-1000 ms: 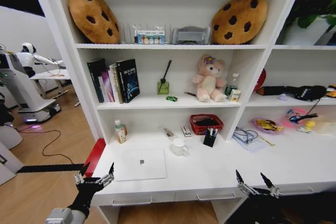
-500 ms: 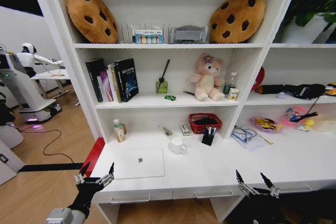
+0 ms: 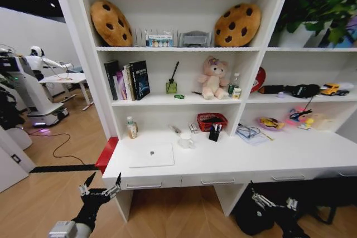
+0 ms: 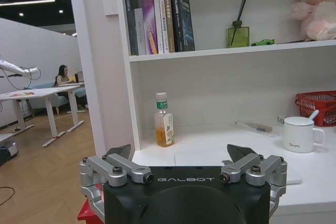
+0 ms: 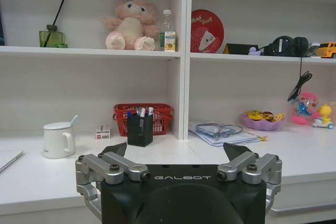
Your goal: Organize the objects on the table.
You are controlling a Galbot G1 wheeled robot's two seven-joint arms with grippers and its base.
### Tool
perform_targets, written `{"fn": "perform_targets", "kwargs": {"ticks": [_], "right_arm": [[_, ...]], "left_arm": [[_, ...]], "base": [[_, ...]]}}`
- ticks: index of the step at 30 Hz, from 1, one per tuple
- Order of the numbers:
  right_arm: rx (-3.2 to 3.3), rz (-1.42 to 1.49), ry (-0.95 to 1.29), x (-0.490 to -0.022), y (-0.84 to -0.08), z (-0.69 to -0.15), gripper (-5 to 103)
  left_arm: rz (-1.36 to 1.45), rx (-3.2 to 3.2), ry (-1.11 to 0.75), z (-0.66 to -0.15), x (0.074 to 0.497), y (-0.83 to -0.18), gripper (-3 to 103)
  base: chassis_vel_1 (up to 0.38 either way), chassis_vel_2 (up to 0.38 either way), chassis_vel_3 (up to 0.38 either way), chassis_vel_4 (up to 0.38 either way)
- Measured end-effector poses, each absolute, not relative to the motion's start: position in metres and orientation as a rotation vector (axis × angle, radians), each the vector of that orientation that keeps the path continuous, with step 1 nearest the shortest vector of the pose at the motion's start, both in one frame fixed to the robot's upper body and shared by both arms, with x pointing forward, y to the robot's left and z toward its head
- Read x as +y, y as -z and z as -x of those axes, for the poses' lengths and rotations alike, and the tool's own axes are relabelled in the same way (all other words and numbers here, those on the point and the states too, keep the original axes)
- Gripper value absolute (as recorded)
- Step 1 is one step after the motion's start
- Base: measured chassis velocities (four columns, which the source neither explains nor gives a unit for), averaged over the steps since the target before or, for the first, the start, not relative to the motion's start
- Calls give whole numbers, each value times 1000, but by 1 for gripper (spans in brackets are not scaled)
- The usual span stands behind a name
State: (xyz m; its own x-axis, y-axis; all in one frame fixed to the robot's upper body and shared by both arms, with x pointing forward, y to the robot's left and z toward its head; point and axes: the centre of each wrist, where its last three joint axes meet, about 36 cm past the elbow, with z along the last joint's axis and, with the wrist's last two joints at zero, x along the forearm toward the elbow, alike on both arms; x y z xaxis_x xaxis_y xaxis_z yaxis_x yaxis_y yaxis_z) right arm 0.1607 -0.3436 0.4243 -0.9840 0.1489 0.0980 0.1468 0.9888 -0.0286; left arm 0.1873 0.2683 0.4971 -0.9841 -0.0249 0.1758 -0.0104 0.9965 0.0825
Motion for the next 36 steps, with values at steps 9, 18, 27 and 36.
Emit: {"fn": "perform_targets", "kwargs": {"ticks": [9,18,27,36], "right_arm": [[-3033,226,-32,-344,-424,-161,100],[-3033,226,-32,-344,-424,-161,100],[-3033,226,-32,-344,-424,-161,100],[-3033,226,-32,-344,-424,-161,100]], "left_arm": [[-26,-2961,121,-187,268,-497,100],[-27,-2961,121,-187,268,-497,100],[-26,-2961,121,-187,268,-497,100],[-27,-2961,121,-187,268,-497,100]], "base": [[353,-362,-368,361],[299,-319,-297,318],[0,-32,-70,59],[-17,35,38,-22]]}}
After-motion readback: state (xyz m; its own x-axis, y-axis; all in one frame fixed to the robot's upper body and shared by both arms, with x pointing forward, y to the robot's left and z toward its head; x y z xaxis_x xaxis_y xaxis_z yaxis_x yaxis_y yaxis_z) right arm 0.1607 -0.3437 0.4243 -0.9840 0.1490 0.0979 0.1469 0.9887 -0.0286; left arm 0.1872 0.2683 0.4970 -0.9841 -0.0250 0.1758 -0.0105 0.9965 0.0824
